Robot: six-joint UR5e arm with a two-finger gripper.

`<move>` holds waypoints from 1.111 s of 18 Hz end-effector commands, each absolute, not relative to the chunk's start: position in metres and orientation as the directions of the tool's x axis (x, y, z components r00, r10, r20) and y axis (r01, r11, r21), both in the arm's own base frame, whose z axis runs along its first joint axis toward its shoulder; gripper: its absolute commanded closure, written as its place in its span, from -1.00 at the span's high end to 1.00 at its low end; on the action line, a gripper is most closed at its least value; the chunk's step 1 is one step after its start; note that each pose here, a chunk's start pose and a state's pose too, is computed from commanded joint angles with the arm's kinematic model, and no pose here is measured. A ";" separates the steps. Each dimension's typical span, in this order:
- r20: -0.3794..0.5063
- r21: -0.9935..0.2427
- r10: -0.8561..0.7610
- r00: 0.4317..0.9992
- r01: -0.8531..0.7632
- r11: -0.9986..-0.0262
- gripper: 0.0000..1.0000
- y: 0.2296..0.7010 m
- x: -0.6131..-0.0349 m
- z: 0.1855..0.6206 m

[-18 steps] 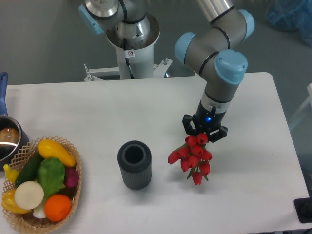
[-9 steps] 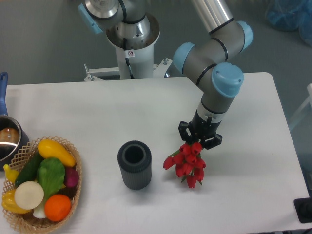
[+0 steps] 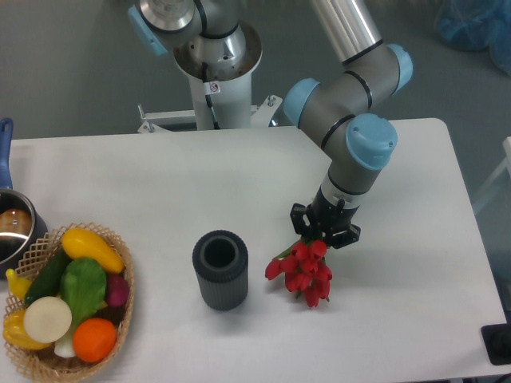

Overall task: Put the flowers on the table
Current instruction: 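Lower the tulips onto the table beside the black vase, then open the gripper and raise it away from the tulips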

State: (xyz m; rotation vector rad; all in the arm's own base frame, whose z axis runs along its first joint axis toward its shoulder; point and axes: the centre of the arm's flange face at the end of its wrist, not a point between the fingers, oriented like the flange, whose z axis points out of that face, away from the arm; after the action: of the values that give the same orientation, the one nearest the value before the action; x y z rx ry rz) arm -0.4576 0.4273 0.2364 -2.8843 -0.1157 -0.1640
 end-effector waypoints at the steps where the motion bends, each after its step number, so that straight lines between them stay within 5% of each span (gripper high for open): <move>1: 0.125 -0.240 0.059 0.990 0.088 -0.967 -0.31 0.431 -0.454 0.234; 11: 0.120 -0.243 0.049 0.992 0.078 -0.967 0.01 0.432 -0.453 0.236; 14: 0.116 -0.246 0.048 0.992 0.075 -0.966 0.31 0.433 -0.454 0.237; 16: 0.103 -0.253 0.047 0.994 0.072 -0.965 0.66 0.431 -0.455 0.244; 17: 0.097 -0.255 0.050 0.994 0.074 -0.964 0.99 0.430 -0.456 0.248; 20: 0.050 -0.248 0.079 0.996 0.089 -0.965 1.00 0.411 -0.458 0.275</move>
State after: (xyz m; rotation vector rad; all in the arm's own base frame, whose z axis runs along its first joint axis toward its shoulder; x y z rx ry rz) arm -0.4578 0.4114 0.2748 -2.8854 -0.1233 -0.0583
